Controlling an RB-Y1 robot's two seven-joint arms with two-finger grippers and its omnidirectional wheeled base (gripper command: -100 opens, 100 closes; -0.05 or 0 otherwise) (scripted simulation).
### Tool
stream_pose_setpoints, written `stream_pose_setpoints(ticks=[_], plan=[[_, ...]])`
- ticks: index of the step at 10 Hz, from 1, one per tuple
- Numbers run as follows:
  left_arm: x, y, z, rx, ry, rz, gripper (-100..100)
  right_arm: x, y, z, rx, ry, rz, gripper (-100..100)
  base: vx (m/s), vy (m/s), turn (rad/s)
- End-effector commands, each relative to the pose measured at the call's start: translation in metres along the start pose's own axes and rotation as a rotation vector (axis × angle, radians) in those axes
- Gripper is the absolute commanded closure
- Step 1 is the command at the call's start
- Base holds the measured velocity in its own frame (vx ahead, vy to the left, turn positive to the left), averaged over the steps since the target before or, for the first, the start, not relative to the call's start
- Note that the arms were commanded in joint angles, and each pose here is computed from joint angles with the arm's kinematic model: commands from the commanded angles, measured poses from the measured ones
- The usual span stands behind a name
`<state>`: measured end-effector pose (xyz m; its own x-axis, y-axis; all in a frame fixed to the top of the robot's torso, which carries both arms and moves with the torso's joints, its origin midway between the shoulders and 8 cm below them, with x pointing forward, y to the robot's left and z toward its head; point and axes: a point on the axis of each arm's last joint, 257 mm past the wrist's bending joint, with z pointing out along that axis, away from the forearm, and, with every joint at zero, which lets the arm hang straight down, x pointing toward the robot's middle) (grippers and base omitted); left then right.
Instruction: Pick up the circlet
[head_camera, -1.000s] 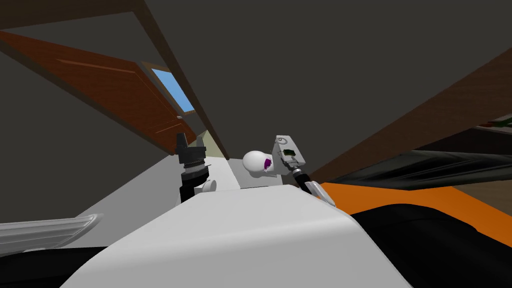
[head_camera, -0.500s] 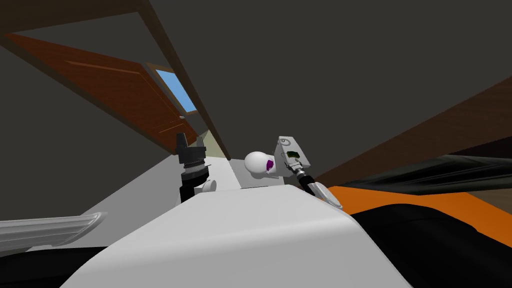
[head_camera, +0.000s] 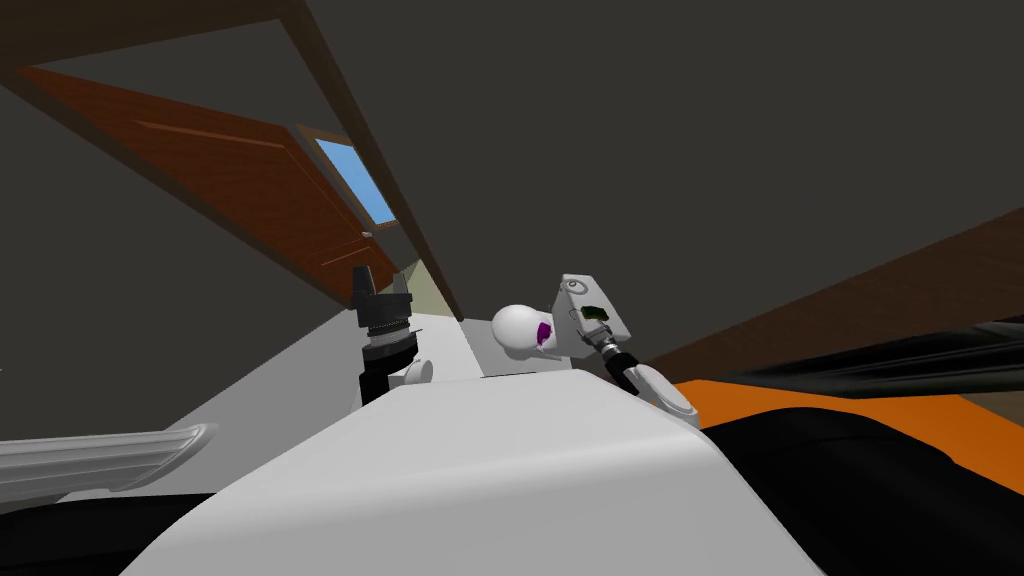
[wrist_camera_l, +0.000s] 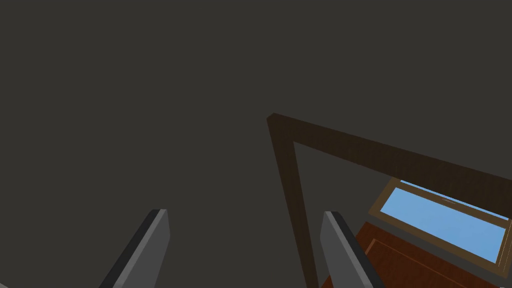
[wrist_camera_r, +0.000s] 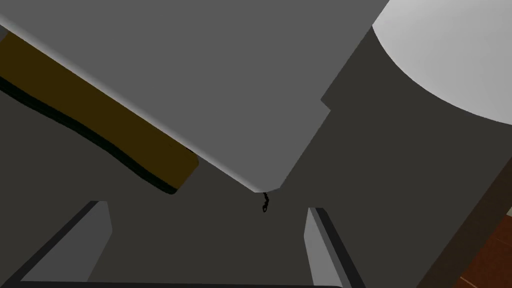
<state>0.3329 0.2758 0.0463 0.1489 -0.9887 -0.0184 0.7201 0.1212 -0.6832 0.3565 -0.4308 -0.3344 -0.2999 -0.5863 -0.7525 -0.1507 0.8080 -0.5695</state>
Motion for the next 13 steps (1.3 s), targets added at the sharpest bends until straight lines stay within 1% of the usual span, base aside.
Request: stream_pose_setpoints(ticks=[1,3,4,6,7,8,9,11,12,13], plan=[[0.0,0.0,0.0,0.0,0.0,0.0,0,0.012,-0.003,-0.001,-0.002,0.019,-0.056,-100,0.054,0.039,0.01],[0.0,0.0,0.0,0.0,0.0,0.0,0,0.041,-0.021,-0.005,-0.016,0.081,-0.231,-100,0.061,0.092,0.027],[0.0,0.0,0.0,0.0,0.0,0.0,0,0.042,-0.02,-0.005,-0.019,0.083,-0.251,-100,0.065,0.079,0.001],[0.0,0.0,0.0,0.0,0.0,0.0,0,0.067,-0.039,-0.01,-0.04,0.135,-0.42,-100,0.075,0.098,0.022],[0.0,0.0,0.0,0.0,0.0,0.0,0,0.067,-0.039,-0.01,-0.042,0.136,-0.434,-100,0.073,0.081,-0.006],[0.0,0.0,0.0,0.0,0.0,0.0,0,0.078,-0.048,-0.013,-0.056,0.159,-0.52,-100,0.083,0.081,0.024],[0.0,0.0,0.0,0.0,0.0,0.0,0,0.078,-0.048,-0.013,-0.056,0.159,-0.52,-100,0.064,0.057,0.001],[0.0,0.0,0.0,0.0,0.0,0.0,0,0.095,-0.067,-0.017,-0.086,0.196,-0.679,-100,0.088,0.089,0.013],[0.0,0.0,0.0,0.0,0.0,0.0,0,0.095,-0.067,-0.017,-0.086,0.196,-0.679,-100,0.08,0.086,0.007],[0.0,0.0,0.0,0.0,0.0,0.0,0,0.103,-0.076,-0.019,-0.102,0.212,-0.752,-100,0.07,0.082,0.016]])
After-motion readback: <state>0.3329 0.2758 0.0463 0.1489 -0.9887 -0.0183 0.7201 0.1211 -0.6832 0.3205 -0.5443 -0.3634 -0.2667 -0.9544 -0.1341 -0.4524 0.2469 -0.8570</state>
